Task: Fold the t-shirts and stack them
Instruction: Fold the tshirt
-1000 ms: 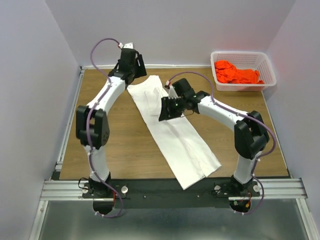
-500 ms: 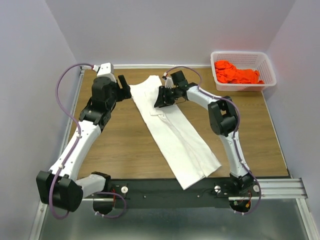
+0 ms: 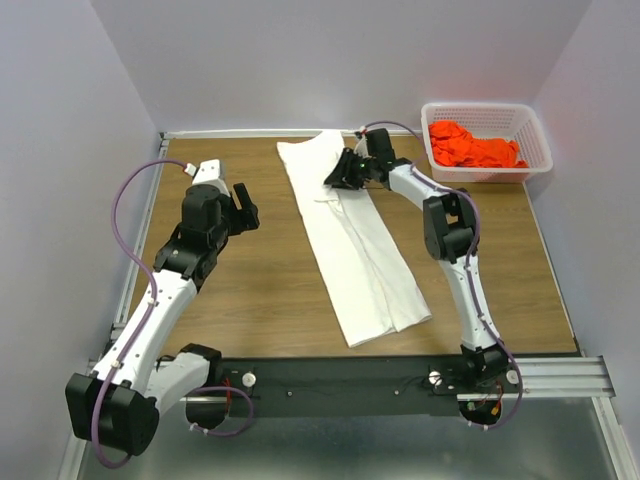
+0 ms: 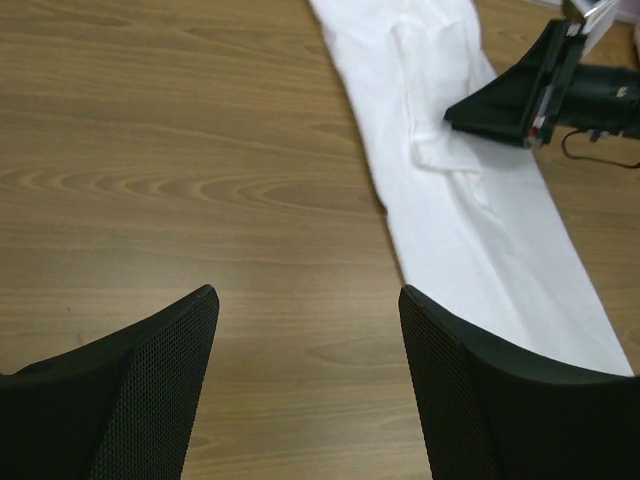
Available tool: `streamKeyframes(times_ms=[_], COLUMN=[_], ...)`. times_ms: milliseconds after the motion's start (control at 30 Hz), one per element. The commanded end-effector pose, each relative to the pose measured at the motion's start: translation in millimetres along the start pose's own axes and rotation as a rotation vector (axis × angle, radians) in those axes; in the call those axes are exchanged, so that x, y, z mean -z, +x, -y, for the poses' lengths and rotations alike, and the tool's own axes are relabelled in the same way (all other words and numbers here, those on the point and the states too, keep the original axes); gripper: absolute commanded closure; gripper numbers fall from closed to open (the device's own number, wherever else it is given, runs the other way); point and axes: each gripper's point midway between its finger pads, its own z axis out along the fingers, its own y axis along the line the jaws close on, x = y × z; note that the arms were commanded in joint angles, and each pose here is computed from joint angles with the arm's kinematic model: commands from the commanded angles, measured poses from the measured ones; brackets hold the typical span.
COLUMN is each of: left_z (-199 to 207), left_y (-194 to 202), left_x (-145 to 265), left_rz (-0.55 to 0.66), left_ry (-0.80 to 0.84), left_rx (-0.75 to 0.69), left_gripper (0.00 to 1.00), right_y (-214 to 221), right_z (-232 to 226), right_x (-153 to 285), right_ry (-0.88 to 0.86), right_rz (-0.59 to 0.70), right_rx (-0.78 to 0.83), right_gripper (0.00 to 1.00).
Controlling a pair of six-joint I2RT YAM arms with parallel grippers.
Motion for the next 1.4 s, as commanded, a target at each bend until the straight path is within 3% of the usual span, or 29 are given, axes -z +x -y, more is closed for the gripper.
streamKeyframes(times_ms=[0,133,267,433,533,667,700,800,900,1000,1167,1367], left_z=[7,8,18,26,32,46,50,59,71,82,97,116], left_y=[15,24,38,55,66,85,93,111,133,152,175,215], left_x=[-7,-15,-23,-29,-30,-29,-30,-29,-23,-15,0,21], left_rz=[-0.069,-0.103,-0.161,-0.223,-0.256,-0.319,-0.347,-0.412,-0.485,-0.544,-0.611,-0.716], left_ry=[0.034,0.041,0.099,0.134,0.154,0.218,0.232,0.272,0.317,0.349,0.336,0.299], left_rx=[0.005,-0.009,-0.013,-0.024,-0.054,-0.071,-0.074,-0.077,-0.102,-0.127,-0.090,-0.023], left_gripper=[0.19,0.19,0.20,0.20,0.20,0.21,0.22,0.23,0.23,0.23,0.23,0.23], right_y=[-20,-45,-72,-107,-94,-67,-32,-2,80,122,198,239], right_z=[118,112,95,43,33,2,18,11,57,66,74,75], right_x=[9,24,38,84,105,154,156,197,236,270,291,297], right_ry=[0.313,0.321,0.308,0.254,0.268,0.239,0.275,0.320,0.540,0.633,0.622,0.586], right_rz=[0.150,0.216,0.268,0.340,0.323,0.303,0.241,0.243,0.117,0.048,-0.099,-0.174], right_rx=[-0.220,-0.197,-0.122,-0.016,0.017,0.034,0.001,0.001,-0.058,-0.075,-0.121,-0.157], right_gripper=[0.53,0.52,0.45,0.39,0.40,0.43,0.45,0.46,0.46,0.46,0.46,0.48])
